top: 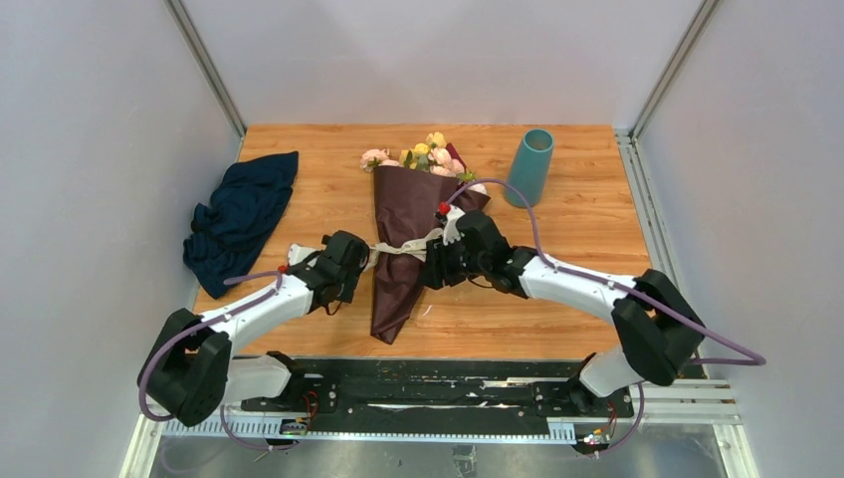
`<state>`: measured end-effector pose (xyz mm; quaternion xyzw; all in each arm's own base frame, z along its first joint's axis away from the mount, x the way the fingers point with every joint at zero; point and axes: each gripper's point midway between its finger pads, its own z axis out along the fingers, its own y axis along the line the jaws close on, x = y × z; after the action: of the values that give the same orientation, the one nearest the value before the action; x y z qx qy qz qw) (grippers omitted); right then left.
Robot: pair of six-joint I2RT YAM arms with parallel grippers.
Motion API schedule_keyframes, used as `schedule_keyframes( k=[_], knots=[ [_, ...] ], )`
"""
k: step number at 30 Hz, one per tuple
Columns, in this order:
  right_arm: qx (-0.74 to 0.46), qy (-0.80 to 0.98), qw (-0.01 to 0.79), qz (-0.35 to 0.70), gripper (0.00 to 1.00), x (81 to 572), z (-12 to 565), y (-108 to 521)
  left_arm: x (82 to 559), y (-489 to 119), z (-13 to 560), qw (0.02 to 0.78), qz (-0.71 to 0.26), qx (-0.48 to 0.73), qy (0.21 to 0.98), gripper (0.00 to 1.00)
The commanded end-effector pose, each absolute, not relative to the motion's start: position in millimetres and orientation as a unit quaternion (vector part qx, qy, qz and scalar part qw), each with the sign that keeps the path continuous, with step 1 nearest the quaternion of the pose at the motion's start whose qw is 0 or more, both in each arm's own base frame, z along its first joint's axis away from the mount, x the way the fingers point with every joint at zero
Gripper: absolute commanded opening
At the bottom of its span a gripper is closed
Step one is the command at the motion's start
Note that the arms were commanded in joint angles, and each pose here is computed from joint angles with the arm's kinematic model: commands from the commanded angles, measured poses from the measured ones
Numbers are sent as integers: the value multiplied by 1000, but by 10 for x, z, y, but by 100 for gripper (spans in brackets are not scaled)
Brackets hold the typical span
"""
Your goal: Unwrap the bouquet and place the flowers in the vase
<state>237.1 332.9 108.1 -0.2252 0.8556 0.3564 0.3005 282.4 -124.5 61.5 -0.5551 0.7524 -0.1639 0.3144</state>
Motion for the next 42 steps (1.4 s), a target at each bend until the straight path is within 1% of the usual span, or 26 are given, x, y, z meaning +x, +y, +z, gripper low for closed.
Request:
schedule_keyframes(
  k=[1, 7, 11, 13, 15, 17, 18, 19, 20, 21, 22, 23, 28, 35, 39, 42],
  knots=[
    [-245, 844, 300, 372, 50, 2182, 1254, 3204, 2823, -1136, 503, 323, -170, -627, 688, 91],
    [-253, 830, 325, 377, 49, 2131, 1489, 3094, 2797, -1157, 320, 322, -176, -648, 667, 90],
    [-251, 831, 325, 376, 49, 2101, 1464, 3025, 2860, -1165, 316, 335, -183, -651, 656, 89],
    [-249, 835, 318, 375, 49, 2090, 1398, 2987, 2874, -1162, 298, 337, -180, -653, 653, 83],
    [-248, 837, 314, 373, 49, 2082, 1342, 2955, 2889, -1128, 268, 345, -178, -657, 646, 70],
    [-248, 840, 313, 367, 48, 2100, 1290, 2929, 2903, -1090, 243, 355, -175, -658, 641, 59],
    [-247, 843, 311, 364, 48, 2113, 1254, 2913, 2899, -1080, 223, 355, -172, -660, 639, 51],
    [-245, 845, 307, 362, 48, 2128, 1217, 2902, 2890, -1078, 201, 354, -170, -659, 641, 47],
    [-243, 847, 304, 361, 48, 2143, 1179, 2899, 2888, -1083, 195, 355, -172, -658, 642, 40],
    [-243, 849, 298, 363, 48, 2145, 1145, 2902, 2889, -1078, 192, 358, -171, -655, 643, 31],
    [-240, 850, 293, 365, 48, 2154, 1117, 2908, 2880, -1068, 189, 361, -168, -652, 645, 11],
    [-237, 851, 289, 369, 48, 2162, 1091, 2920, 2867, -1051, 192, 363, -167, -651, 645, 0],
    [-228, 854, 281, 375, 47, 2175, 1017, 2949, 2857, -927, 362, 402, -160, -626, 648, 0],
    [-178, 869, 302, 350, 47, 2383, 951, 2886, 2869, -930, 917, 458, -124, -555, 684, 0],
    [-135, 875, 331, 325, 48, 2526, 957, 2795, 2856, -917, 1161, 484, -107, -526, 691, 0],
    [-91, 877, 370, 293, 48, 2642, 1019, 2627, 2852, -887, 1257, 491, -92, -512, 699, 0]
  ],
)
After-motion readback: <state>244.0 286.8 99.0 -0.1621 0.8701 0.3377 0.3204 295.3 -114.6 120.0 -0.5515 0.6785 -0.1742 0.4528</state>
